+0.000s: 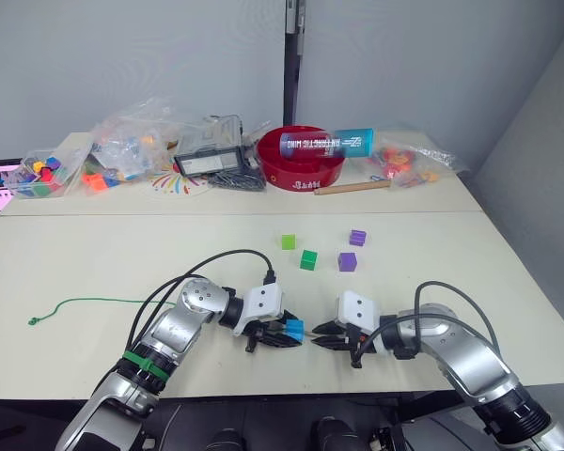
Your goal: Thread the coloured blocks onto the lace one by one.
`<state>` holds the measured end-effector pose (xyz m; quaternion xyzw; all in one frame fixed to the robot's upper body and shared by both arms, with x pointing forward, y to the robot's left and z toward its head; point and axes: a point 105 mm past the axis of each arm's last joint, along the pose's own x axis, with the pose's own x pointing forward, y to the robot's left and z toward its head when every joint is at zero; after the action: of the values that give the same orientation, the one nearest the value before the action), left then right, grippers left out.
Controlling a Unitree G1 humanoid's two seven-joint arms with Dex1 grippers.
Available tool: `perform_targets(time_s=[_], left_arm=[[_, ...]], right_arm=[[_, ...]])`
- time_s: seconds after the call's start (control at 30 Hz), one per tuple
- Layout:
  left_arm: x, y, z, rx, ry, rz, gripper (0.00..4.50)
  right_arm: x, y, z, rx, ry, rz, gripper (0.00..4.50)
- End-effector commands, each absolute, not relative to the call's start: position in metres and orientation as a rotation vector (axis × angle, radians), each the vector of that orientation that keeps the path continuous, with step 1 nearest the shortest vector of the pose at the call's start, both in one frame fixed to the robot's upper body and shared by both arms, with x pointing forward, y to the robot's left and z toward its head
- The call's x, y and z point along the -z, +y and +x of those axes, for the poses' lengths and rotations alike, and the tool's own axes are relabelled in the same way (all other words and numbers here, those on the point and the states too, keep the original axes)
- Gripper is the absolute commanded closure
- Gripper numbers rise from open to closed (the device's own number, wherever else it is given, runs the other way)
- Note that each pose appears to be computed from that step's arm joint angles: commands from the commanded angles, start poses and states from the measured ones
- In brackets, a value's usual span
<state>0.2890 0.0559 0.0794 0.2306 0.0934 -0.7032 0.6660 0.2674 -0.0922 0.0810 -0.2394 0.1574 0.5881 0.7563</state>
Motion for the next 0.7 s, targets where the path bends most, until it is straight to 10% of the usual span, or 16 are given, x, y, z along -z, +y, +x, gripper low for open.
perform_targets(time_s=[0.03,0.47,0.7], left_arm=[[-0.084,0.056,0.288,1.595,0.191,0.531,3.14],[-0.082,0.074,0.288,1.544,0.219,0.523,3.14],[-0.077,0.172,0.291,1.366,0.376,0.584,3.14]], right_arm=[[-0.073,-0.108,0.273,-1.225,0.394,-0.564,4.50],[-0.073,-0.107,0.275,-1.245,0.399,-0.580,4.50],[-0.074,-0.105,0.274,-1.270,0.390,-0.591,4.50]])
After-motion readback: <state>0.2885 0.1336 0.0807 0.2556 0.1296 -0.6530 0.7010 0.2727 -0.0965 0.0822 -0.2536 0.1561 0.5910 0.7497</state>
